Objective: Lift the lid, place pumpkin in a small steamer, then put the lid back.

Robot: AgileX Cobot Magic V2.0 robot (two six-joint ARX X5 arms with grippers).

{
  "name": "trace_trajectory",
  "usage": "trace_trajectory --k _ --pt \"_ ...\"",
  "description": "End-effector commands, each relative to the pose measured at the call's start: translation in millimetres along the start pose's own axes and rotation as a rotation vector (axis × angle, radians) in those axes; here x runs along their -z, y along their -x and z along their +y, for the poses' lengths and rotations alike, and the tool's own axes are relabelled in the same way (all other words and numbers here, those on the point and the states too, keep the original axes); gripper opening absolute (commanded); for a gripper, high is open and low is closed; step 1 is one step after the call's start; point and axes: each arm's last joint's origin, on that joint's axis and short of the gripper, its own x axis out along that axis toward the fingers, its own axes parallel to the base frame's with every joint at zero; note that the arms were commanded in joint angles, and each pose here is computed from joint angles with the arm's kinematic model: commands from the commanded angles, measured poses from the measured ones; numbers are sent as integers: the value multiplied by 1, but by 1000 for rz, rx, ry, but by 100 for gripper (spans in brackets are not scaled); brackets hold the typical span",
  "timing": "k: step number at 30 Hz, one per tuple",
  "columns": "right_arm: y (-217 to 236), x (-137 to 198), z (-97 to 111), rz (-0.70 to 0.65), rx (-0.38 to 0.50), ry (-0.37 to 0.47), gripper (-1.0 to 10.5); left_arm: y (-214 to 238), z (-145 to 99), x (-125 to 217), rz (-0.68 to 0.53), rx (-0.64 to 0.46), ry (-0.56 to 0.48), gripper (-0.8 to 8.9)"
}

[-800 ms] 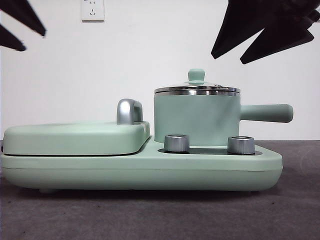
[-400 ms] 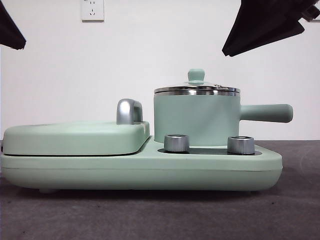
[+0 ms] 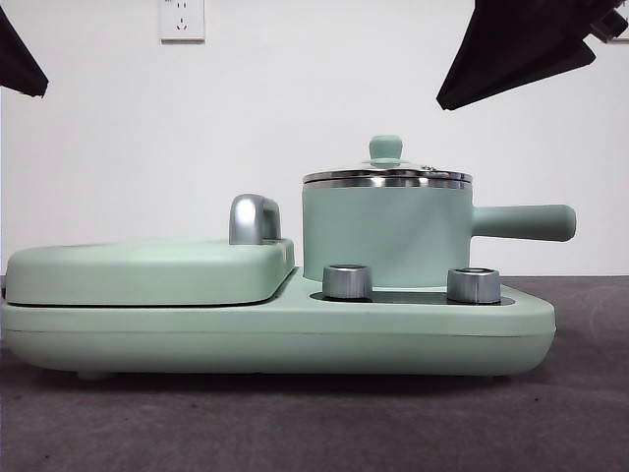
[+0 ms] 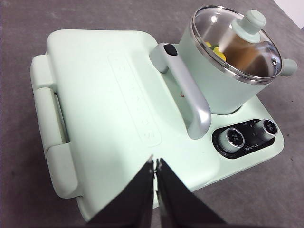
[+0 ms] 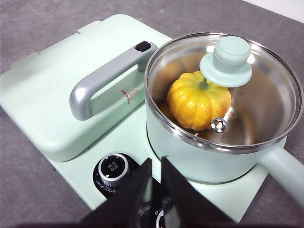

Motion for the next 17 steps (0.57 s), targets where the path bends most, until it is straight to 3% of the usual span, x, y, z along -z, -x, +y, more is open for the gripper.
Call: trace_trajectory --k 1,2,5,17 --pt "0 -3 2 -12 -8 -9 26 5 -2 -2 -26 7 -22 7" --pt "0 -3 2 -12 -8 -9 26 8 -2 -1 -41 0 -75 7" --pt "0 -3 2 -13 -8 -8 26 18 2 3 -116 -32 -110 7" --pt "0 -3 2 -14 -8 -8 26 20 43 69 -464 -265 -97 7"
